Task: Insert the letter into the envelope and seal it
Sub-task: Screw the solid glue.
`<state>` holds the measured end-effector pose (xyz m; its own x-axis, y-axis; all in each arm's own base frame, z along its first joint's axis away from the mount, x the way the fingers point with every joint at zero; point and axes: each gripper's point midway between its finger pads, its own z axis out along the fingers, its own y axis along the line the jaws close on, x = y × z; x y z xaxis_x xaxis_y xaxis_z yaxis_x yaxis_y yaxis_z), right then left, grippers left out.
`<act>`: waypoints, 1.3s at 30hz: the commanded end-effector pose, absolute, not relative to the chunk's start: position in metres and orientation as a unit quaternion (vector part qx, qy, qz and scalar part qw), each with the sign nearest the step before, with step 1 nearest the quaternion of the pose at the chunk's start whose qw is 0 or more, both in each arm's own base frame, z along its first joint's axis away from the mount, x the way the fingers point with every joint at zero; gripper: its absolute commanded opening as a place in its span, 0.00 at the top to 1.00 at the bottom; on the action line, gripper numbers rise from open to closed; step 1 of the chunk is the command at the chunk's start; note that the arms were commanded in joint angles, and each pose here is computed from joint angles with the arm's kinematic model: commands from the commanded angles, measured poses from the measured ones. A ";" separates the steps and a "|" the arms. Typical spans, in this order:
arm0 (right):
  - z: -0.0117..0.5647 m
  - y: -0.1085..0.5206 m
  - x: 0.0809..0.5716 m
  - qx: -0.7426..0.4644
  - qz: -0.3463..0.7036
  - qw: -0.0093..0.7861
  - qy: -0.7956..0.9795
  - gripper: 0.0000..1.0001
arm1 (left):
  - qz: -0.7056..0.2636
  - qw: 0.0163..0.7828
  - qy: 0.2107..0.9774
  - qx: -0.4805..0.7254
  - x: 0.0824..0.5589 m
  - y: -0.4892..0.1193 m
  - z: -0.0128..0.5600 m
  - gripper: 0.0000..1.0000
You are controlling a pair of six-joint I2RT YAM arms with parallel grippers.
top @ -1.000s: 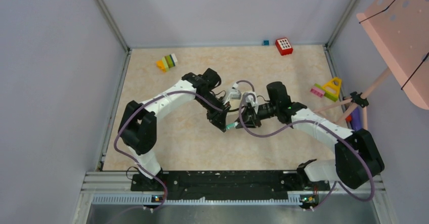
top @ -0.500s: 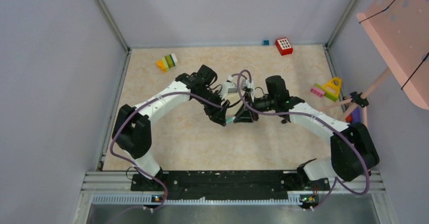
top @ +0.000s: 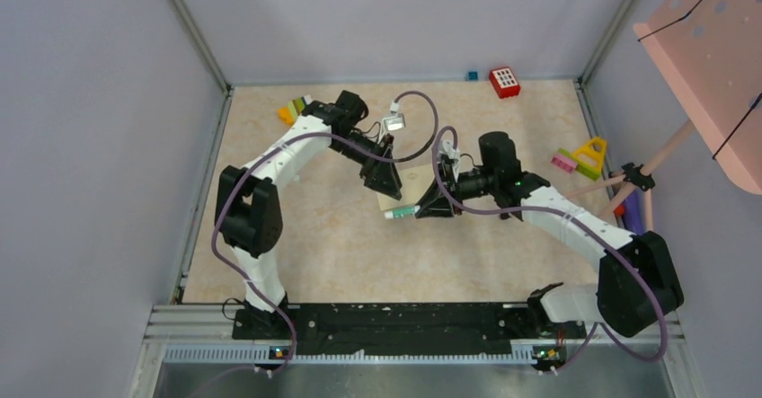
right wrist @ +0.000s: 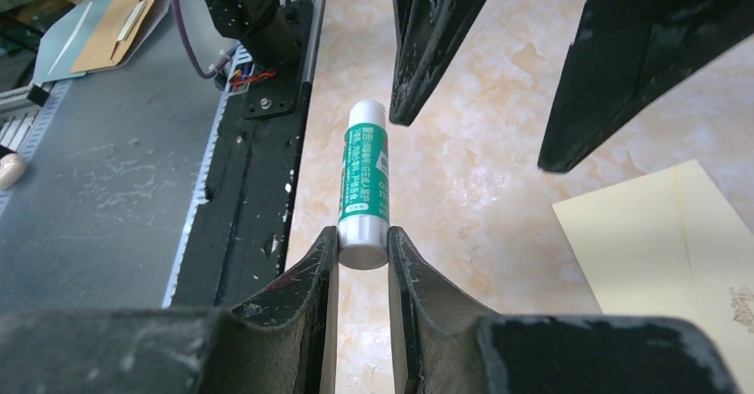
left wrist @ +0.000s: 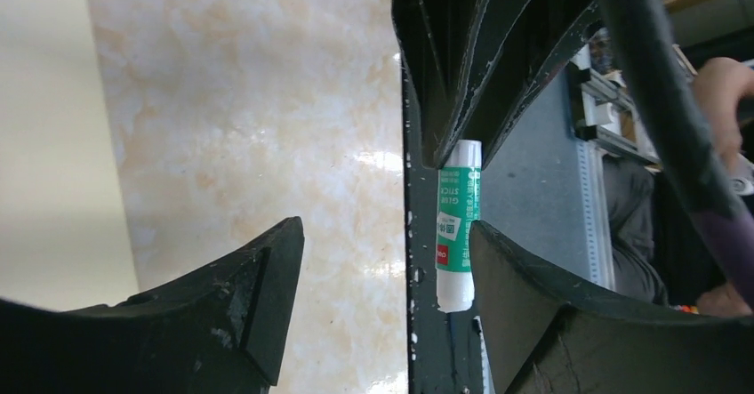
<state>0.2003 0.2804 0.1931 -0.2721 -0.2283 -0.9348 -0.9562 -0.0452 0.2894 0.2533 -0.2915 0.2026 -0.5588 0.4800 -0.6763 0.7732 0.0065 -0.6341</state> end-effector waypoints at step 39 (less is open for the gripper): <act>0.193 0.268 0.220 -0.561 0.445 0.423 0.556 0.96 | -0.617 0.077 0.647 0.442 0.210 -0.311 0.214 0.58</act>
